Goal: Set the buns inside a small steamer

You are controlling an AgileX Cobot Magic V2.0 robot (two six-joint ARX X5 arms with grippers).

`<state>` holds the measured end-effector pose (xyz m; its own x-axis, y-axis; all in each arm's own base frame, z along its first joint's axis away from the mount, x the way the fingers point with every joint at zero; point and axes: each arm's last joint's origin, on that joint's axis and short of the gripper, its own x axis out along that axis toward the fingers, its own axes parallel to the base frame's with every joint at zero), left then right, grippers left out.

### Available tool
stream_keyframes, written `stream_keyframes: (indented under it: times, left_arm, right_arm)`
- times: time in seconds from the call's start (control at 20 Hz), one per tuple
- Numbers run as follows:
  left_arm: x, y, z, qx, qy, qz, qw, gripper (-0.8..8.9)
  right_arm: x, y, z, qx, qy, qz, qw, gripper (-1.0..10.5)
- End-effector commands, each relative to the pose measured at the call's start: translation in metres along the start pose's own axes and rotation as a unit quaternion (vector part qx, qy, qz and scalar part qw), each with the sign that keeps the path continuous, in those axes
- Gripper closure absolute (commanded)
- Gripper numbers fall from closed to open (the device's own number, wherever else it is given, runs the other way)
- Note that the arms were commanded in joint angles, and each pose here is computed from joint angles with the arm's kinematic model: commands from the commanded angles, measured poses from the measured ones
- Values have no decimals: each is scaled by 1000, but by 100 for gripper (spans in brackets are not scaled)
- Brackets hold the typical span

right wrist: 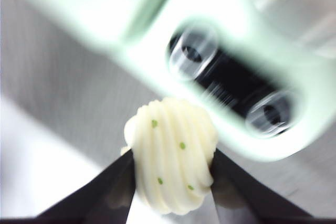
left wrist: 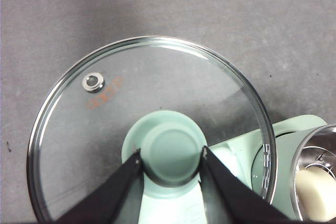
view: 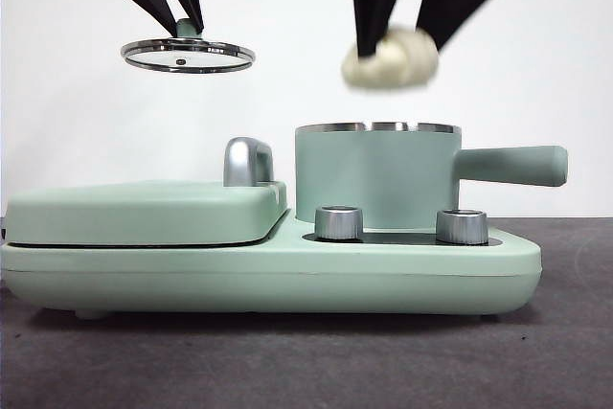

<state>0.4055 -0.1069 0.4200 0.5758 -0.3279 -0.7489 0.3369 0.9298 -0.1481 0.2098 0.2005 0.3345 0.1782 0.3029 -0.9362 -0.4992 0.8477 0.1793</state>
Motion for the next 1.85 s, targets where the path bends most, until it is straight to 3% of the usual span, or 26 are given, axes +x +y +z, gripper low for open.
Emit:
stream_keyframes:
  times: [0.05,0.35,0.65,1.15,1.85]
  left_arm:
    - [-14,-4,0,-1,-11,-4,1000,758]
    - [-14,-4,0,-1,-11,-4,1000,758]
    - [-14,-4,0,0,-11,-4,1000,758]
    - [-15,-4,0,0,-11,-4,1000,758]
    - [-14,-4,0,0,-11,-4,1000,758]
  right_arm:
    - [-10,-18,27,2,-12,-15,1000,749]
    - [-2,-62,80,31,-3,-58,998,748]
    - [36,-89,101,47,21,-76,996,748]
    - [62,-95,110,49,33,-80,995,747]
    - [65,-95,110,48,35,-77,995,747]
